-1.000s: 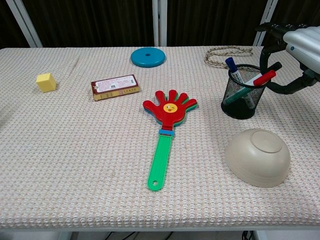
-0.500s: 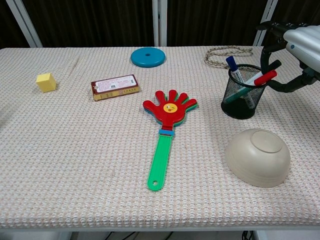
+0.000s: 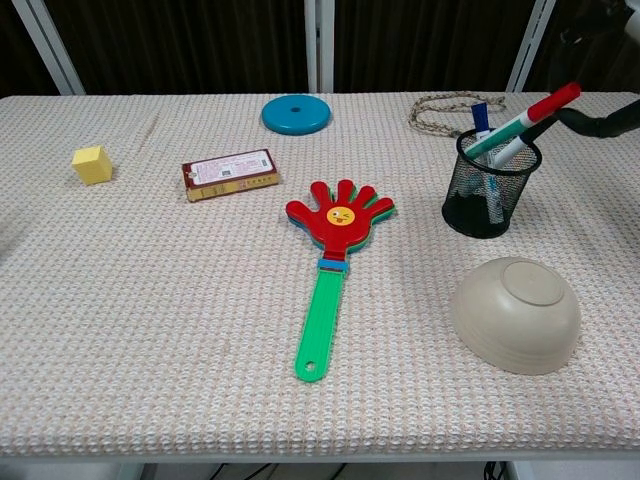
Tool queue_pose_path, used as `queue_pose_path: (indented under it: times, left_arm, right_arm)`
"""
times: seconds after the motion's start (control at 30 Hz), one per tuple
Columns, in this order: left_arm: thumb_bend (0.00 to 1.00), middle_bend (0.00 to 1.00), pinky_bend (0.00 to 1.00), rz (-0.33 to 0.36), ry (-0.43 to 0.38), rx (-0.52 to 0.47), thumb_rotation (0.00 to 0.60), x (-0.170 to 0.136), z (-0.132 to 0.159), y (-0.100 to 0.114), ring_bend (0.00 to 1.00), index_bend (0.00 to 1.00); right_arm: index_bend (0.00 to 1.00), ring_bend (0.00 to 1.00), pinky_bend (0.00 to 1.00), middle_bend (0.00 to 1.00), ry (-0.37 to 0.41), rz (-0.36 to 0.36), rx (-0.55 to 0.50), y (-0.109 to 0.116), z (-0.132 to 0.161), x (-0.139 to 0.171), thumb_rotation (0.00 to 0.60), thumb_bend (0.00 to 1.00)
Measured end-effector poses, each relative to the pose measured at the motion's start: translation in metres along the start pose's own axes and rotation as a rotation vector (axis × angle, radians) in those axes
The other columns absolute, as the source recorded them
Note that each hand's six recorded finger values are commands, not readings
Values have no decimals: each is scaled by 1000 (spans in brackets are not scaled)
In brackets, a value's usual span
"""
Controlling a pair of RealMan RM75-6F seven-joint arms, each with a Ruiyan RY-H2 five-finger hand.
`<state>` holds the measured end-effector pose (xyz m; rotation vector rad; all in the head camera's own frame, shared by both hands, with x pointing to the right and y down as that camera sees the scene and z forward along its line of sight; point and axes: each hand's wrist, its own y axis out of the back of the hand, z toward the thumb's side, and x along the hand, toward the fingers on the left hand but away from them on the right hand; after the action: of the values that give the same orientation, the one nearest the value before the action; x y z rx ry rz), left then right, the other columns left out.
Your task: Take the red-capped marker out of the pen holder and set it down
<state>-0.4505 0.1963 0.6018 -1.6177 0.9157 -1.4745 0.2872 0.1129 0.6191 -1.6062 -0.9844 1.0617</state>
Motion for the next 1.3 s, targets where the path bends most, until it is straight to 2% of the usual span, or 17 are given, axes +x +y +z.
queue_pose_path:
  times: [0.27,0.43,0.6,0.73,1.0,1.07,1.1,1.17,1.2,1.23,1.3]
  left_arm:
    - [160,69,46,-7,-7,1,600,1,3,-2,16,108]
    - [160,69,46,-13,-1,0,600,0,1,-4,16,108]
    - [160,69,46,-21,5,-1,600,0,-2,-6,16,108]
    - [160,69,46,-28,4,0,600,0,-2,-8,16,108]
    - [159,69,46,-28,9,2,600,-1,-4,-9,16,108]
    - [159,69,46,-25,12,1,600,-1,-5,-8,16,108]
    - [159,69,46,-25,13,1,600,-2,-6,-8,16,108]
    - [159,69,46,-23,16,1,600,-3,-6,-7,16,108]
    - [159,69,46,-23,17,1,600,-3,-7,-7,16,108]
    - [159,69,46,-22,18,0,600,-3,-7,-7,16,108]
    - [159,69,46,-22,17,0,600,-3,-7,-7,16,108]
  right_arm:
    - [736,0,0,53,-39,-130,-1,47,-22,11,600,321]
    - [739,0,0,63,-99,-128,59,48,-49,18,600,322]
    - [739,0,0,57,-146,-83,132,34,-78,29,600,321]
    - [734,0,0,47,-163,-7,184,9,-97,41,600,320]
    - [703,0,0,41,-141,124,182,-45,-99,53,600,315]
    - [629,0,0,30,-126,155,184,-55,-96,54,600,297]
    - [543,0,0,22,-119,166,185,-57,-95,55,600,279]
    - [160,0,0,1,-106,191,186,-61,-94,57,600,204]
    - [48,0,0,0,-102,199,188,-61,-94,58,600,174]
    - [8,0,0,0,-98,211,189,-61,-94,59,600,149]
    - [0,0,0,0,-93,228,183,-60,-92,61,600,99]
